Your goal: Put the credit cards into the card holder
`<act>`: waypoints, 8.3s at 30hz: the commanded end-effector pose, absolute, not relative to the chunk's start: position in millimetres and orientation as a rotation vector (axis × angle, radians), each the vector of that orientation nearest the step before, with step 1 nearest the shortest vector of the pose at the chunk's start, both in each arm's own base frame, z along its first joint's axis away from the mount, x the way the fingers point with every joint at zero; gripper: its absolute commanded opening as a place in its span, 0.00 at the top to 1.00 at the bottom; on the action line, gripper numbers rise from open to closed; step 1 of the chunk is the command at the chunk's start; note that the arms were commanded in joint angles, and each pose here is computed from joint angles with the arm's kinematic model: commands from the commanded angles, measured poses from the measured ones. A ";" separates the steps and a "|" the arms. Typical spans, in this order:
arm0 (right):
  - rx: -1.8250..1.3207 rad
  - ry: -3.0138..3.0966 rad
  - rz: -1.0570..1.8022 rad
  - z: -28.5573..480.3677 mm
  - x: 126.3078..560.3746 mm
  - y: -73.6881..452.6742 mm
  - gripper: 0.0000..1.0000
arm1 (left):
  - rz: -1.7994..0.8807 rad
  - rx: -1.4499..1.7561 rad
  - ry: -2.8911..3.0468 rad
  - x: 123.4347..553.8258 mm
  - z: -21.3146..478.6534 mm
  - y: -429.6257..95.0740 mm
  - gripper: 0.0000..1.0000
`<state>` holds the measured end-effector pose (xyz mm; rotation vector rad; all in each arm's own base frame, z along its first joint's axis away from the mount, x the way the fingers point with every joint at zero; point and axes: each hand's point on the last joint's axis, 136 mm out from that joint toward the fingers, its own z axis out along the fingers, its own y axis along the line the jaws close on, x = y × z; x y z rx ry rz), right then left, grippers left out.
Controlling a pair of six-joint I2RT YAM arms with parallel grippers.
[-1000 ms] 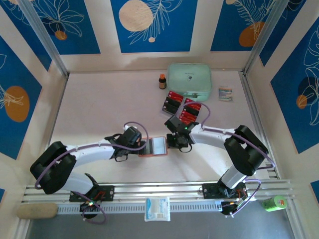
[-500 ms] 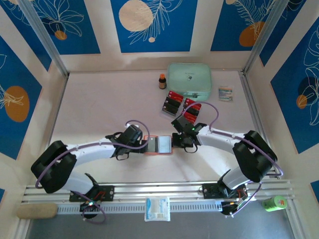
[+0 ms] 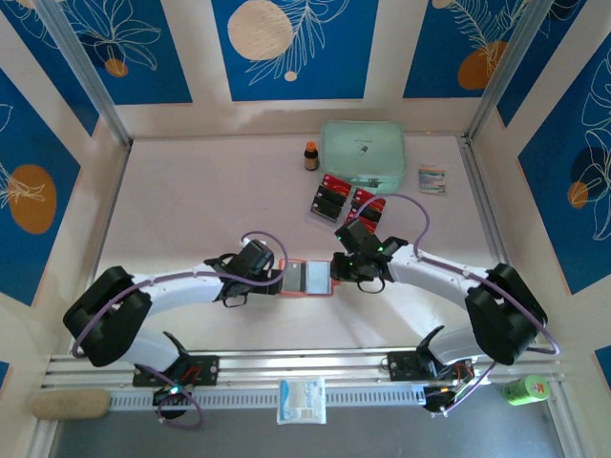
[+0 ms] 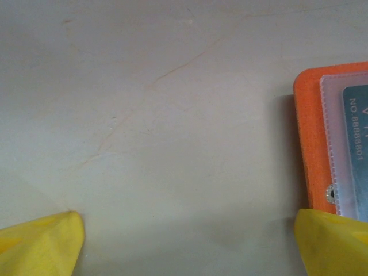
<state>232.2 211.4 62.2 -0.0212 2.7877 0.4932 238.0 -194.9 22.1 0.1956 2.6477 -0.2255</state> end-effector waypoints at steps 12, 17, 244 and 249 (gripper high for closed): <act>-0.191 2.735 0.802 86.3 233.9 289.5 1.00 | -0.231 0.215 2.665 235.0 13.6 -196.7 0.06; -0.222 2.766 0.794 71.5 232.1 303.2 1.00 | -0.235 0.219 2.666 234.7 12.9 -197.3 0.06; 0.132 2.877 1.129 22.7 251.2 272.8 0.63 | -0.233 0.411 2.599 240.1 26.3 -267.5 0.34; 0.126 2.854 1.210 32.1 254.2 280.3 0.63 | -0.235 0.408 2.596 240.5 27.6 -267.0 0.33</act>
